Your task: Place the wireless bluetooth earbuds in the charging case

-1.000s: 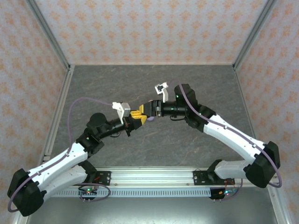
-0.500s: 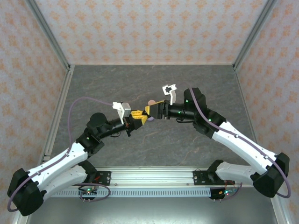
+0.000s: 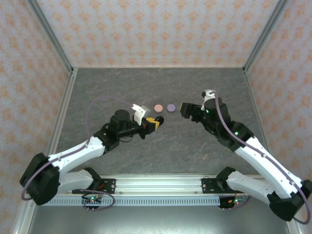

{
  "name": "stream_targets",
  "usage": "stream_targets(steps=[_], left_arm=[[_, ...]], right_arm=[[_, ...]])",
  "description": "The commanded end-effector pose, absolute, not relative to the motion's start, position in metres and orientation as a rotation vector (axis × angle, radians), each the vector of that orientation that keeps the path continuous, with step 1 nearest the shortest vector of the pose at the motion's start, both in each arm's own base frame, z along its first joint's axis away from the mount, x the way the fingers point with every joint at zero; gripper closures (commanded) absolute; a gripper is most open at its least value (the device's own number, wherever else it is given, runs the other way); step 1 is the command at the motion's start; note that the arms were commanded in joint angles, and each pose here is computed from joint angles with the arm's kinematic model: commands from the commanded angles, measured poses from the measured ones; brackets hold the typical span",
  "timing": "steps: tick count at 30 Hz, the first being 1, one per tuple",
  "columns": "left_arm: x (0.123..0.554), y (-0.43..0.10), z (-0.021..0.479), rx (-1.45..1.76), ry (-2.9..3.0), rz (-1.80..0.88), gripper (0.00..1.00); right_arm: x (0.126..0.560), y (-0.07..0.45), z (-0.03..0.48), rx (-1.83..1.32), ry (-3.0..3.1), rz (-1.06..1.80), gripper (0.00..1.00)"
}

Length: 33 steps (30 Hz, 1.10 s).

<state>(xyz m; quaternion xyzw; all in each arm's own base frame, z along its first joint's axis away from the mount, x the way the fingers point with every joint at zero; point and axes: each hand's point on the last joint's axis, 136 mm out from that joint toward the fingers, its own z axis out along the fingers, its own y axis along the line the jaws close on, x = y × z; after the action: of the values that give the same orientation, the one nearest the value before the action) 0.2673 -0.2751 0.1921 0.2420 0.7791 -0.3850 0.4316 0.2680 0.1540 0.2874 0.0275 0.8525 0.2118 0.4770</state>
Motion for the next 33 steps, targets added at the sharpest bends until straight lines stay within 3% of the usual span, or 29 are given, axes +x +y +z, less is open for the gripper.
stream_targets(steps=[1,5,13,27,29,33], left_arm=[[0.283,-0.291,0.187,0.578,1.98,-0.948,1.0],[0.295,-0.318,0.157,0.593,2.098,-0.932,1.0],[0.313,-0.359,0.1,0.669,2.331,-0.828,1.0],[0.342,-0.35,0.044,0.532,2.533,-0.579,1.0],[0.343,-0.349,0.042,0.526,2.543,-0.567,0.94],[0.344,-0.346,0.038,0.52,2.556,-0.534,0.71]], right_arm=[[0.269,0.119,0.284,0.189,2.023,0.386,0.08],[0.267,0.106,0.276,0.208,2.025,0.334,0.0],[0.265,0.096,0.265,0.189,2.034,0.254,0.01],[0.262,0.092,0.252,0.161,2.049,0.217,0.01],[0.262,0.093,0.251,0.155,2.051,0.219,0.01],[0.262,0.094,0.251,0.141,2.053,0.214,0.01]])
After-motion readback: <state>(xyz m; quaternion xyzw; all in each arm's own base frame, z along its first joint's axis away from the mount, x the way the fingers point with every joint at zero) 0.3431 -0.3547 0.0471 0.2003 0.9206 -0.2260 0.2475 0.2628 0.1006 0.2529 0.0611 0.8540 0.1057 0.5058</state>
